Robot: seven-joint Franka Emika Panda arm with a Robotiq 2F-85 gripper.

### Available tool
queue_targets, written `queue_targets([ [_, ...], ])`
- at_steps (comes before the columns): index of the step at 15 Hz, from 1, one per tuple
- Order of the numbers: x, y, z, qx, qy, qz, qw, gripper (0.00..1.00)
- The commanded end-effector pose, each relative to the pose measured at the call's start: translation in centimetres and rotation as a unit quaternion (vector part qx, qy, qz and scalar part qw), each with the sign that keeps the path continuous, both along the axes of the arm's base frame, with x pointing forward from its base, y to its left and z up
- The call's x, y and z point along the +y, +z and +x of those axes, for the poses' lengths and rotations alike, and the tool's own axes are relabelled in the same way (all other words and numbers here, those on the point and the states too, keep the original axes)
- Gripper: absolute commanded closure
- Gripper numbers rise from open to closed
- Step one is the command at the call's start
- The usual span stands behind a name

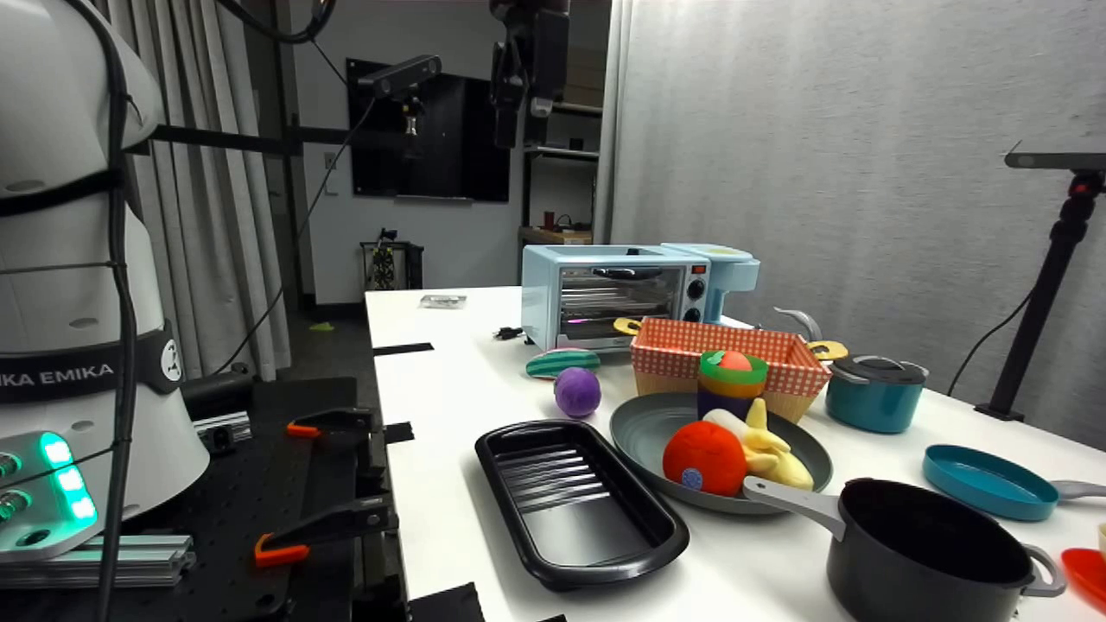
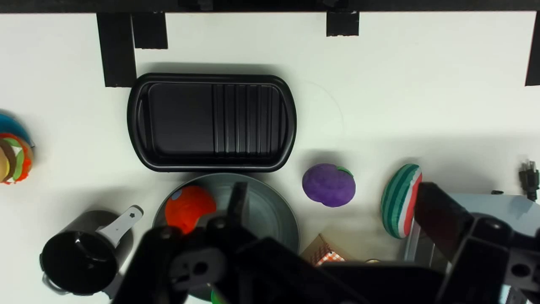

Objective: Swap the orange plushy in the green cup with the orange and white plushy in the box

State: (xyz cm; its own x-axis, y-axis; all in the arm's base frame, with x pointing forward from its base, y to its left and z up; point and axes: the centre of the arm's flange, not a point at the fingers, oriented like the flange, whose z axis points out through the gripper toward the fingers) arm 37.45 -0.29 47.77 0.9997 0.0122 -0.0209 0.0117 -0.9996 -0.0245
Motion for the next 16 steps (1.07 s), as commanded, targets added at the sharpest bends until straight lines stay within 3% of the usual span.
queue_targets([
  [1, 0.0, 0.0, 0.0, 0.0, 0.0, 0.0, 1.0, 0.0],
  [10, 0.0, 0.0, 0.0, 0.0, 0.0, 0.0, 1.0, 0.0],
  [16, -0.5, -2.1, 1.2, 0.009, -0.001, 0.001, 1.0, 0.0],
])
